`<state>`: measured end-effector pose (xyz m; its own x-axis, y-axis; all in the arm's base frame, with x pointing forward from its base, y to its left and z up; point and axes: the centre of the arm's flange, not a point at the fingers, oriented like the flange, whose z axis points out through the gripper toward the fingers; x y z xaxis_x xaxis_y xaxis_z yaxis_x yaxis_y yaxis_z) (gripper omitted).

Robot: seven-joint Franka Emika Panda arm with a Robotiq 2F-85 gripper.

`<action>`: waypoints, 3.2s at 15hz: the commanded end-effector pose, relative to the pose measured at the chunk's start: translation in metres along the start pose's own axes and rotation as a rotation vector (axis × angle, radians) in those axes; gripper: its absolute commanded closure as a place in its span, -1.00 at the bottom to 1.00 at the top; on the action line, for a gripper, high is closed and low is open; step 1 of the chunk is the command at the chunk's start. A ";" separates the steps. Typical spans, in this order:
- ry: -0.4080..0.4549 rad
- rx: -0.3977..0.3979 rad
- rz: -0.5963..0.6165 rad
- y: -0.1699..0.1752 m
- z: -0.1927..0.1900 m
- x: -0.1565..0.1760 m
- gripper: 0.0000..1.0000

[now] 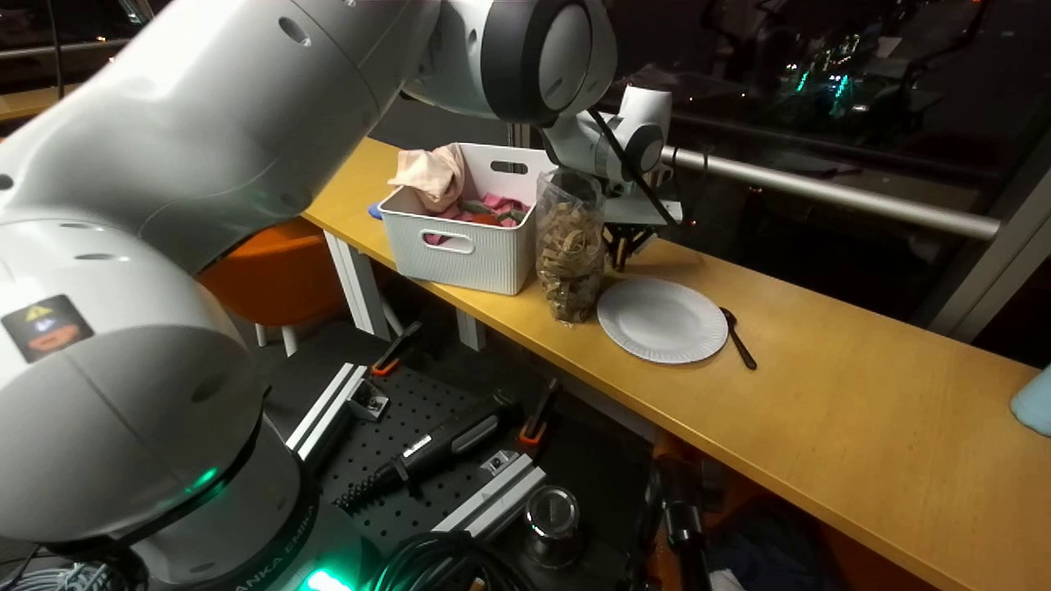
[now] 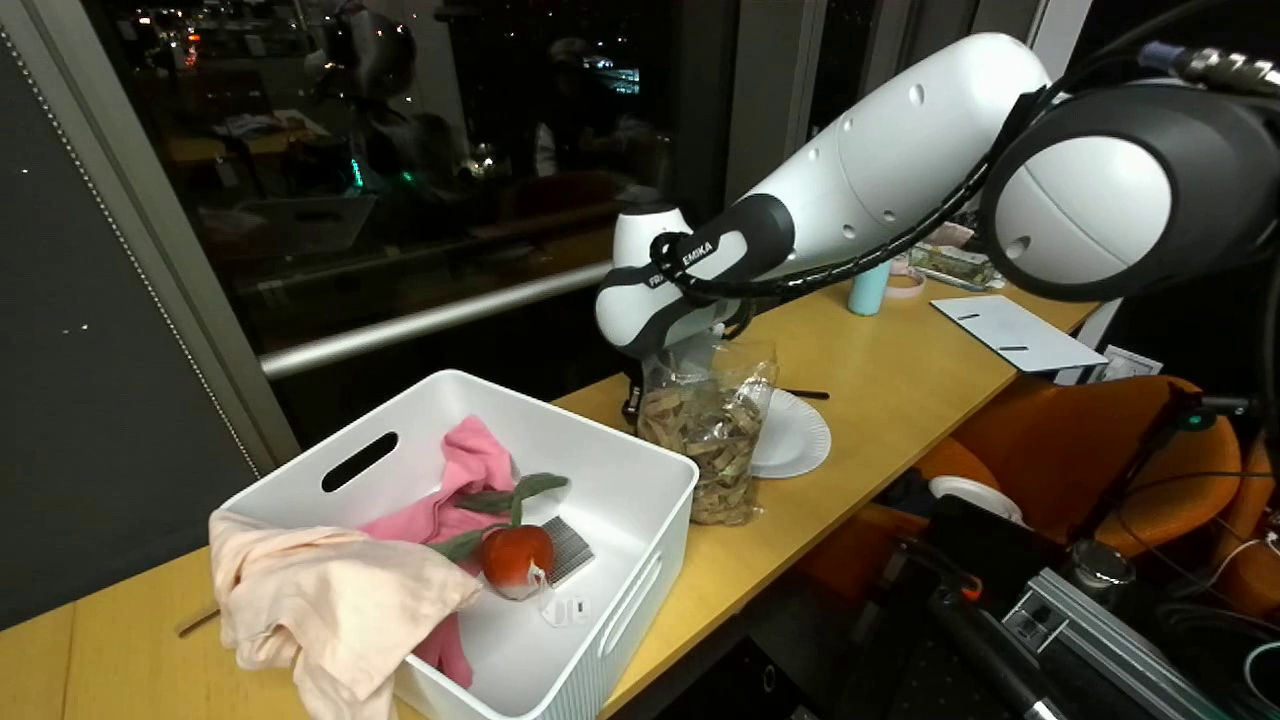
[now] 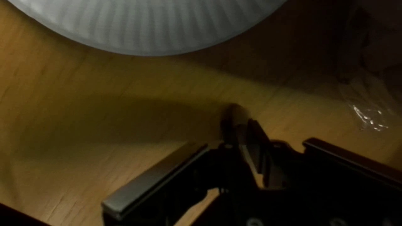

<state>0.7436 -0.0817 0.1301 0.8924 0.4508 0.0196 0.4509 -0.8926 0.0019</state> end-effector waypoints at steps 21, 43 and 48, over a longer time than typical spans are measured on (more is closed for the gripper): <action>0.557 -0.370 0.269 -0.001 -0.187 -0.199 0.99; 0.340 0.104 0.078 -0.045 -0.288 -0.241 0.99; 0.314 0.095 0.038 -0.046 -0.279 -0.219 0.99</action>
<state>0.5031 -0.1476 0.4025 0.8720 0.3506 0.3415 0.4041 -0.9094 -0.0983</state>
